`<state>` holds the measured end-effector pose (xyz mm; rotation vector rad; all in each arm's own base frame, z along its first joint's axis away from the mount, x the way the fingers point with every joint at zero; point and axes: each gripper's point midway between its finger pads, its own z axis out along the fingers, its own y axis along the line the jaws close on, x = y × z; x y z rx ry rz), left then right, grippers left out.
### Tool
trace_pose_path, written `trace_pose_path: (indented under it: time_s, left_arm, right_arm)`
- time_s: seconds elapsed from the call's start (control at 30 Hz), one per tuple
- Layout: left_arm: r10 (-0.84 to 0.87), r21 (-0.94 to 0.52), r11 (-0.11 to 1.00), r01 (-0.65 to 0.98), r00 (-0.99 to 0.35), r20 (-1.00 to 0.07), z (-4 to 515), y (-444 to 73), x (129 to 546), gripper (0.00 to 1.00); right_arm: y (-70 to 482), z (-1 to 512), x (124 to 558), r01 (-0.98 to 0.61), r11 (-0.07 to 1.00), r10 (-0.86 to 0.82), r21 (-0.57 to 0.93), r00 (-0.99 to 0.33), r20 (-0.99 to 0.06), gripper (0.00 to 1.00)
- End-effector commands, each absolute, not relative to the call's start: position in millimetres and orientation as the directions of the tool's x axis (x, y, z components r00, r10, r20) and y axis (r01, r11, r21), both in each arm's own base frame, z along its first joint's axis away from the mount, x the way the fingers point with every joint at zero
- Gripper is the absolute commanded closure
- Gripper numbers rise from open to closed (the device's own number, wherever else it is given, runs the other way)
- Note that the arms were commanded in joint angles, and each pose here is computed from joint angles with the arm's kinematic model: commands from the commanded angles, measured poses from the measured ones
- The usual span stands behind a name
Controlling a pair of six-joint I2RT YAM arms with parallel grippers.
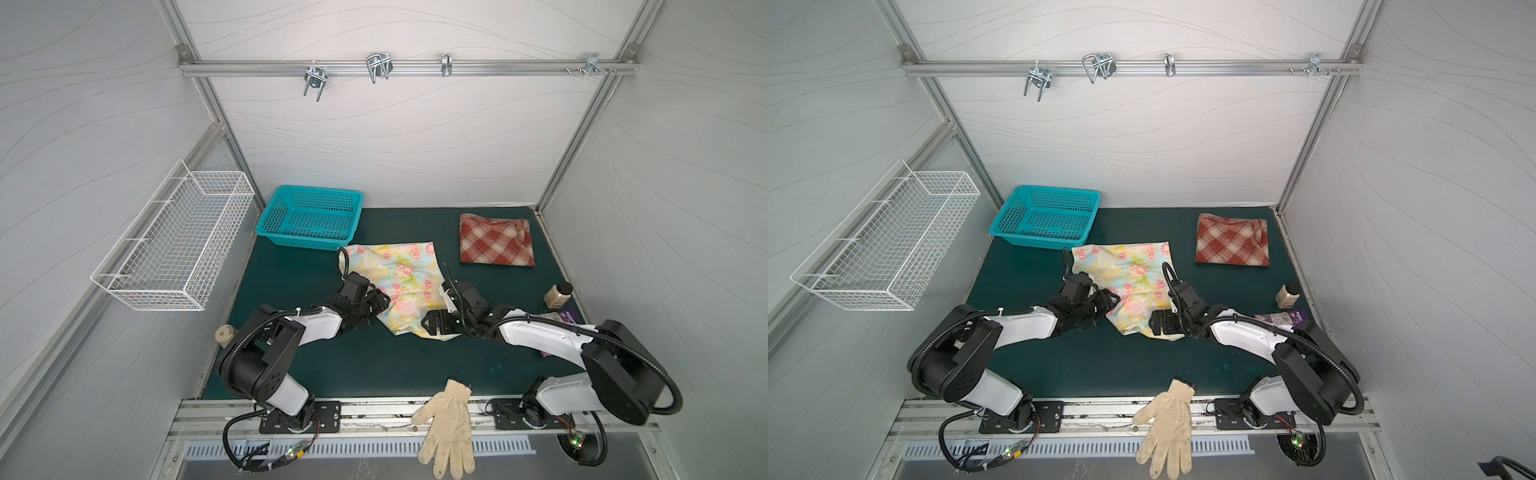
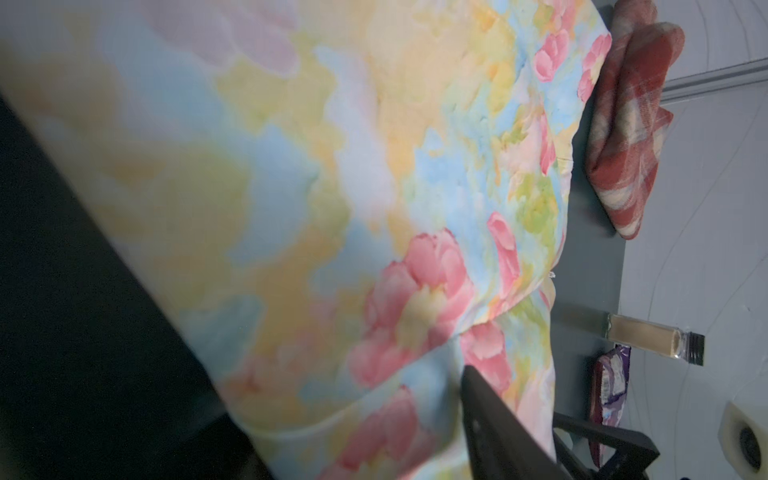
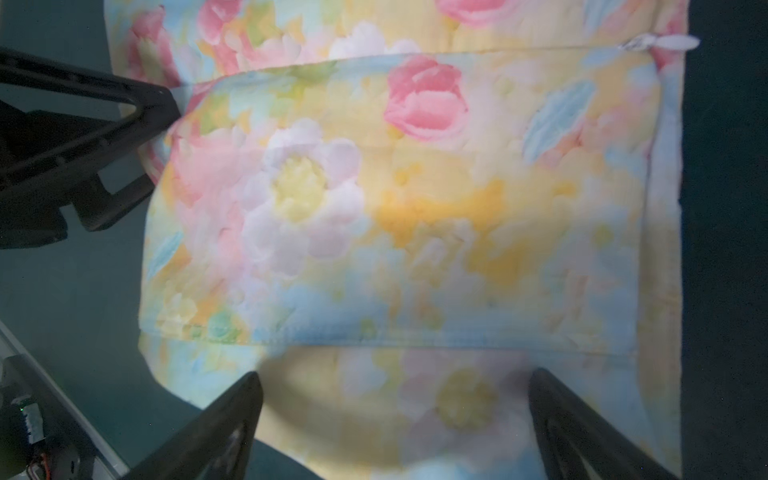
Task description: Fold and stack the skirts
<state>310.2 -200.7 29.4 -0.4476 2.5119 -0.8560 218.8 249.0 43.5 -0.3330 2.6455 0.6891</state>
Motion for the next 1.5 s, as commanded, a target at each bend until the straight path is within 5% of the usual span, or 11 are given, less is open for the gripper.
trace_pose_path:
  time_s: [0.0, 0.2, 0.43, 0.73, 1.17, 1.47]
  left_arm:
    - [-0.413, -0.587, 0.784, -0.2, -0.875, -0.253, 6.7, -197.5, 299.8, 0.55]
    - [-0.384, -0.598, 0.784, -0.167, -0.887, -0.256, 26.5, -206.8, 307.5, 0.84]
    - [-0.337, -0.566, 0.82, -0.085, -0.871, -0.357, 90.7, -201.7, 316.2, 0.96]
    - [-0.287, -0.584, 0.811, -0.018, -0.882, -0.372, 135.2, -213.2, 356.6, 0.98]
    - [-0.182, -0.593, 0.805, 0.009, -0.948, -0.26, 104.6, -275.0, 447.5, 1.0]
    - [-0.155, -0.61, 0.792, 0.019, -0.961, -0.231, 92.7, -296.3, 464.8, 0.98]
  right_arm:
    - [249.0, 32.1, 219.2, -0.298, 0.854, -0.114, 0.427, -0.907, -0.405, 0.01]
    - [248.0, 17.1, 218.3, -0.279, 0.86, -0.109, 0.427, -0.918, -0.381, 0.01]
    - [251.2, 13.5, 218.1, -0.275, 0.854, -0.101, 0.442, -0.921, -0.377, 0.01]
    - [253.6, 20.5, 216.6, -0.278, 0.837, -0.085, 0.472, -0.917, -0.39, 0.01]
    - [253.4, 74.4, 233.3, -0.341, 0.838, -0.096, 0.425, -0.861, -0.5, 0.01]
    - [247.7, 96.4, 243.3, -0.46, 0.879, -0.296, 0.124, -0.731, -0.615, 0.01]
